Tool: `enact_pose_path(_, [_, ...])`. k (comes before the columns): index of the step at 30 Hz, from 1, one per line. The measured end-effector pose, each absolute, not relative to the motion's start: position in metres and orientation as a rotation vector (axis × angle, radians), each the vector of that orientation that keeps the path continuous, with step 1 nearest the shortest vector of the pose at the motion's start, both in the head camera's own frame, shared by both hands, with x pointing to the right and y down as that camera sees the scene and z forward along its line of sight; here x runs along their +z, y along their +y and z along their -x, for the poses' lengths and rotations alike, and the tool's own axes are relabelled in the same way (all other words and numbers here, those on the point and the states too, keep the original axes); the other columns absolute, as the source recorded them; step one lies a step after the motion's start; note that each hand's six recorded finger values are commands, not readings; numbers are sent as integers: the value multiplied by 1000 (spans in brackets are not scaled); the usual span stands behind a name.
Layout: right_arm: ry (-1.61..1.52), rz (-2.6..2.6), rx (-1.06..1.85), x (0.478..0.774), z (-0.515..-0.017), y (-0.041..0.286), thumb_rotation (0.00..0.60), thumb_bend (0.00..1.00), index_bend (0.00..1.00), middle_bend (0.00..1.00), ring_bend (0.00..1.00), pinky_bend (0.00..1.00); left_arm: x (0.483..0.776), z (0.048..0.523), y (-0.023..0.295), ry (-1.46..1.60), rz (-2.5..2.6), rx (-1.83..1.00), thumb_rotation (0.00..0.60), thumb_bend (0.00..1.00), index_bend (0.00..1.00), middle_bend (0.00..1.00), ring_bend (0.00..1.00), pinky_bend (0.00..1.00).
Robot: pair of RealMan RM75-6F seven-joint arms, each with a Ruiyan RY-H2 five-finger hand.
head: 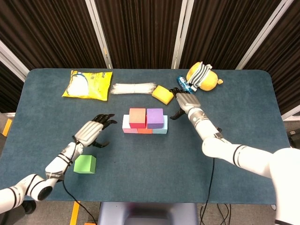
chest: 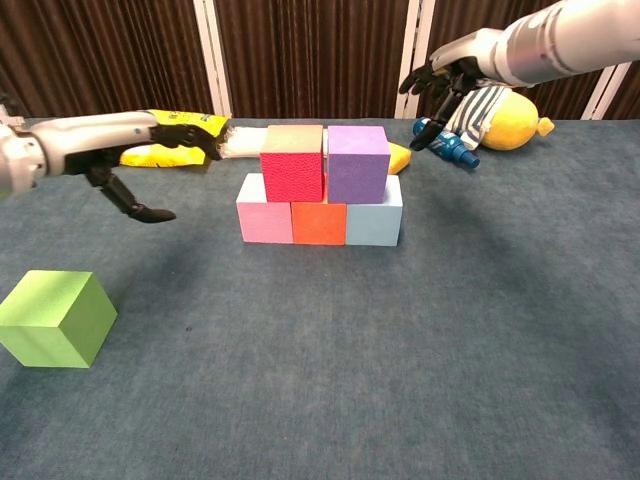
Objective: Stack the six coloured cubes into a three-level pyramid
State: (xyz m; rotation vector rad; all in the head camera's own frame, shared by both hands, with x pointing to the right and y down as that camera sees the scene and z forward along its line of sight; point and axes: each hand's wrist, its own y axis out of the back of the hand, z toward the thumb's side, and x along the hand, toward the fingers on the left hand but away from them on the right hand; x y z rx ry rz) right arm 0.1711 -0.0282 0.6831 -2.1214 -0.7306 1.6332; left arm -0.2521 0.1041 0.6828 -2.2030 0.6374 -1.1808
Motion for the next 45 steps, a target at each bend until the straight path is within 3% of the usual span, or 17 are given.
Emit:
enact_pose_path(13, [-745, 2154, 1652, 706, -155, -32, 600, 269, 19, 66, 0, 54, 697, 226, 90, 564, 2186, -1195, 600, 305, 106, 0, 0, 0])
enact_pose_path(45, [-741, 2147, 1652, 711, -145, -29, 600, 269, 20, 66, 0, 43, 712, 203, 80, 508, 2199, -1201, 600, 304, 105, 0, 0, 0])
